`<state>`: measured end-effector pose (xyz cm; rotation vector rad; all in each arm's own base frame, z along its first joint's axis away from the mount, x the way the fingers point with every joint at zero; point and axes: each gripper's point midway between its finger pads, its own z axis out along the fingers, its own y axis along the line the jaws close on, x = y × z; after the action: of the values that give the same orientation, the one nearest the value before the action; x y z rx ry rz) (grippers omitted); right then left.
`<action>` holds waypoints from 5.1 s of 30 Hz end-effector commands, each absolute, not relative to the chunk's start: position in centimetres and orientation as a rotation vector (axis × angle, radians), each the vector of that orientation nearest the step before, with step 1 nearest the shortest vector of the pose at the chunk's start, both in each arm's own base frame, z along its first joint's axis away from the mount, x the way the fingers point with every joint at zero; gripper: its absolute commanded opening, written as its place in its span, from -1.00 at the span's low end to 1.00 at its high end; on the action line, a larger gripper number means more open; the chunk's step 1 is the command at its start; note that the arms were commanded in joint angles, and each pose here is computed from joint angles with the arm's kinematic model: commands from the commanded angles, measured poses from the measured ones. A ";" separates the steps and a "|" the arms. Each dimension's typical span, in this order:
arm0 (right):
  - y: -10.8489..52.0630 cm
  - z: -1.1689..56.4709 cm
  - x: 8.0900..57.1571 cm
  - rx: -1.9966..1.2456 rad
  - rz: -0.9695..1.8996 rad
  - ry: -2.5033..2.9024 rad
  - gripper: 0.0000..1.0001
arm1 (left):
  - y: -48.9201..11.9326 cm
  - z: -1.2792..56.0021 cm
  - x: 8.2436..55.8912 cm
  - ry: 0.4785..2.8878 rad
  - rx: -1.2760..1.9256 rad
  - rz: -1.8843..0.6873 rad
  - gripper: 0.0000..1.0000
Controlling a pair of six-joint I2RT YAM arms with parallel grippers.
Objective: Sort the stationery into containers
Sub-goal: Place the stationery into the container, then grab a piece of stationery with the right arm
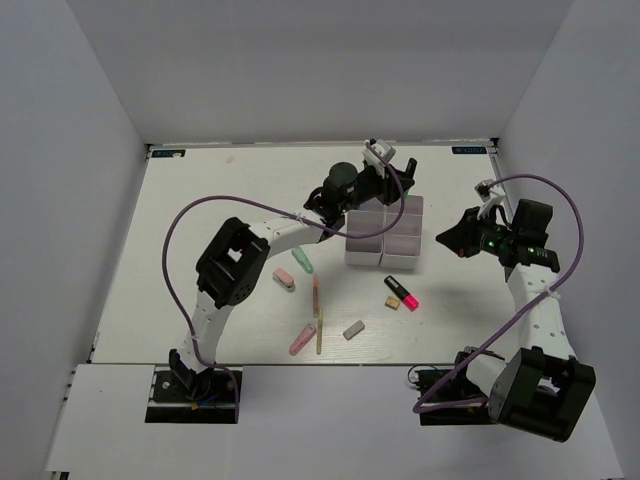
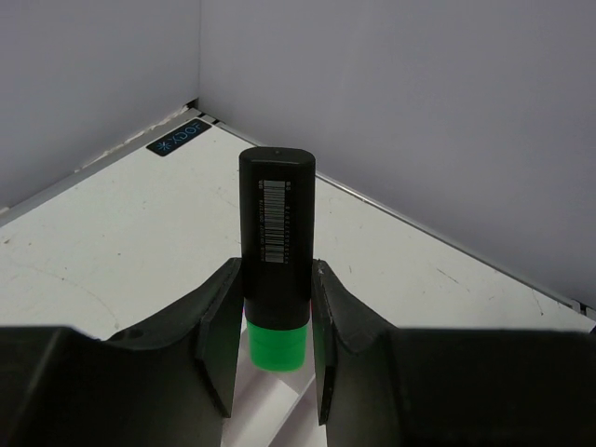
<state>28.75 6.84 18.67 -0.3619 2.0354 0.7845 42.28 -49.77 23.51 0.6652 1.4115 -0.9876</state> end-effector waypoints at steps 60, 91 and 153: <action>9.3 22.6 24.5 -0.432 1.324 1.870 -0.20 | -45.5 28.1 33.6 1.709 0.695 -0.838 -0.73; 12.7 6.2 23.0 -0.980 0.291 2.500 0.19 | -7.6 11.4 21.8 2.299 -0.191 -0.339 0.89; 20.5 16.6 25.5 -1.191 0.587 1.989 -1.00 | -7.7 11.5 21.7 2.266 -0.203 -0.428 0.93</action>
<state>23.14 20.12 13.72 -1.2078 2.1104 0.6664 21.47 -7.53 11.42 -0.2213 2.2844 -0.4118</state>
